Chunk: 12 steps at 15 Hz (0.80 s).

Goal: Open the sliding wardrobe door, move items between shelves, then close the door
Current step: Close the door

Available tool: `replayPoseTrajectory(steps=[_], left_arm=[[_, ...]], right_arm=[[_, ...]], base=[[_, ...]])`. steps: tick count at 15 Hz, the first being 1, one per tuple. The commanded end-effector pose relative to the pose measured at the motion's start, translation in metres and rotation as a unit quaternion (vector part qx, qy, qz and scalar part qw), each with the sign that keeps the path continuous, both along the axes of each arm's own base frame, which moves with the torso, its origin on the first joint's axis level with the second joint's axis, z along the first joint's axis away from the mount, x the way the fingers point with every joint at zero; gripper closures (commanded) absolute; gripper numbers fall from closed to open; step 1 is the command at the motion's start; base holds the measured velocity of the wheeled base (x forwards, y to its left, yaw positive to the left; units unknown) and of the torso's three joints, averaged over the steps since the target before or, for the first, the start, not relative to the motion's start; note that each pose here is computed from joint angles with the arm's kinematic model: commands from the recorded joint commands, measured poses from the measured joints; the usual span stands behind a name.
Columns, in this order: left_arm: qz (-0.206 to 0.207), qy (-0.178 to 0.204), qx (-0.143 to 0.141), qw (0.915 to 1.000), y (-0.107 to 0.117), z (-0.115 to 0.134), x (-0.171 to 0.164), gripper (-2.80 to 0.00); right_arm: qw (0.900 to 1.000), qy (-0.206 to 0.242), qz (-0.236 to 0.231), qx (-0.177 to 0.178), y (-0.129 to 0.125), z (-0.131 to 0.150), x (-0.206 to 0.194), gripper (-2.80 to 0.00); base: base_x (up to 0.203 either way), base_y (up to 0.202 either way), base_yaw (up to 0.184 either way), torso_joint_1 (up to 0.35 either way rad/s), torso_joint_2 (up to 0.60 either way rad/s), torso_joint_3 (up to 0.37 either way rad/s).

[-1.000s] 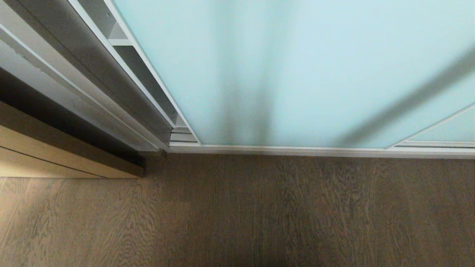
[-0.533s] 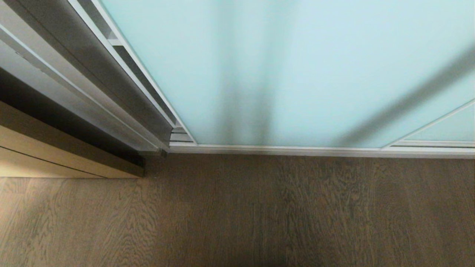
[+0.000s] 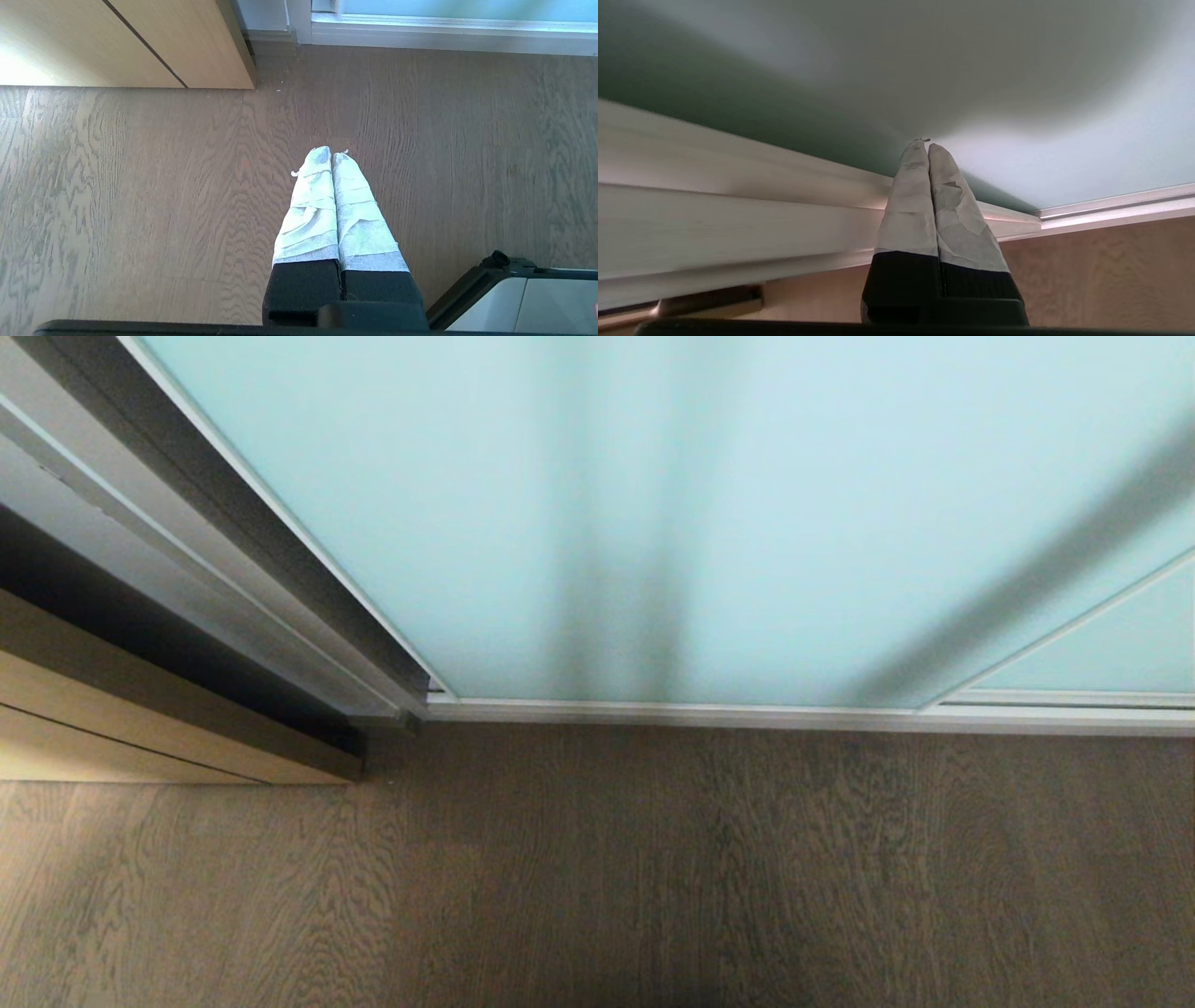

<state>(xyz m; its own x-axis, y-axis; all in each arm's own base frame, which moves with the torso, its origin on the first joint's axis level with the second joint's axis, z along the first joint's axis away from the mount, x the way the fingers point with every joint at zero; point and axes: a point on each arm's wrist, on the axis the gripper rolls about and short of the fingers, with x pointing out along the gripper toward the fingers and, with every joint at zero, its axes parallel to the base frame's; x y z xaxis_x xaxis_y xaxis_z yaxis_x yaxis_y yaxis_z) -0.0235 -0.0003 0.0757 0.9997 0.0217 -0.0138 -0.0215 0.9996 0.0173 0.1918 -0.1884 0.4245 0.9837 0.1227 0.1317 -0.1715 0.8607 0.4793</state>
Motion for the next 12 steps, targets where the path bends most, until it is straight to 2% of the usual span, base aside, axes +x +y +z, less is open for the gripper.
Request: replayPoseTrajectory(steps=[1, 12], left_arm=[[0.001, 0.001, 0.000, 1.0000, 0.000, 0.000, 0.000, 0.00], [0.001, 0.001, 0.000, 1.0000, 0.000, 0.000, 0.000, 0.00]], right_arm=[[1.000, -0.003, 0.013, -0.002, 0.013, 0.003, -0.004, 0.00], [1.000, -0.005, 0.028, -0.001, 0.024, 0.003, 0.004, 0.00]], base=[[0.000, 0.000, 0.000, 0.000, 0.00, 0.000], [0.000, 0.000, 0.000, 0.000, 0.00, 0.000]])
